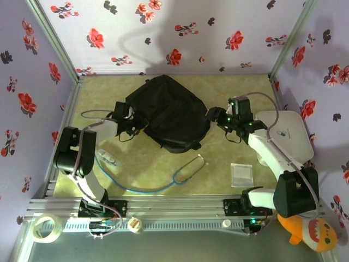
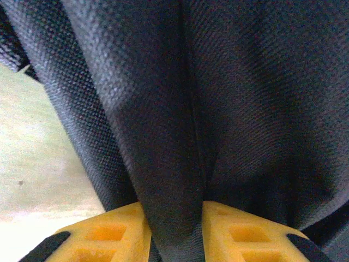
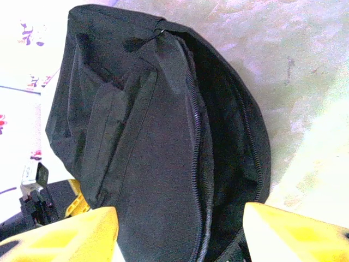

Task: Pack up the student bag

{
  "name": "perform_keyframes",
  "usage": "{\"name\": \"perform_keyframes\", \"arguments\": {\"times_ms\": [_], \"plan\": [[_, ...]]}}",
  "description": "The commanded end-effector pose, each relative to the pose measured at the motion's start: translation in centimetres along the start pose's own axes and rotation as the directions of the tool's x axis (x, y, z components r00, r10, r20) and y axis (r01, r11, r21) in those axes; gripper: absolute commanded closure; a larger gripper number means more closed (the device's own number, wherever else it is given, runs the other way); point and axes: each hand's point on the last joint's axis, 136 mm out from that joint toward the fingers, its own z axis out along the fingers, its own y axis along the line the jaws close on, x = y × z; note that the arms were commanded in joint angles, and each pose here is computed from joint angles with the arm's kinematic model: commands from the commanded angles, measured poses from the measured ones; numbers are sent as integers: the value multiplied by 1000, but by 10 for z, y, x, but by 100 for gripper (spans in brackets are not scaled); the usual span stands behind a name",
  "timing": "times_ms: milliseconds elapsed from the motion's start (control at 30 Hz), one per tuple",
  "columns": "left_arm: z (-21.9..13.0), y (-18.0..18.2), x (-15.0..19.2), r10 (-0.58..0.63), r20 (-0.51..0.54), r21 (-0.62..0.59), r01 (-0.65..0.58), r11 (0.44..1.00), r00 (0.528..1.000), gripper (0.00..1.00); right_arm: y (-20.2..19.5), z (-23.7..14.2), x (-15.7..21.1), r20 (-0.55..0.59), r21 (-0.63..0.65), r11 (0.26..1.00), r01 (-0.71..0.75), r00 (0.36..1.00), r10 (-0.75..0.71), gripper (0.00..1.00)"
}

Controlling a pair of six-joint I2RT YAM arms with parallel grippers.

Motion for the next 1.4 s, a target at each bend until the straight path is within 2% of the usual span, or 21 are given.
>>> {"name": "perform_keyframes", "arguments": {"times_ms": [0,67,133,367,500,667,867,1167,1367], "plan": [[2,-27,-12,10,18,93,-12,996,1000,79,20,-7,-2,10,-39,999,16,1000,-15,38],[2,-34,-13,17,20,114,-20,993,1000,92,24,-5,3,-3,-35,999,27,1000,-27,39],[-1,-43,-12,32,23,133,-34,990,999,100,28,-4,10,-12,-20,999,40,999,-41,40],[-22,-106,-5,76,44,241,-84,967,996,100,75,6,40,-48,17,987,157,987,-156,46],[-20,-127,-6,83,51,269,-94,959,995,100,89,22,64,-81,34,985,170,983,-166,50],[-9,-136,-4,84,34,273,-90,958,996,100,77,41,98,-150,103,979,177,976,-161,52],[-5,-139,0,88,23,271,-91,958,996,100,69,57,121,-215,144,970,194,963,-160,52],[-5,-136,4,91,10,265,-91,960,996,100,57,83,126,-251,206,950,237,950,-183,56],[-5,-137,6,95,2,265,-92,960,995,100,59,92,121,-246,204,943,263,946,-210,60]]}}
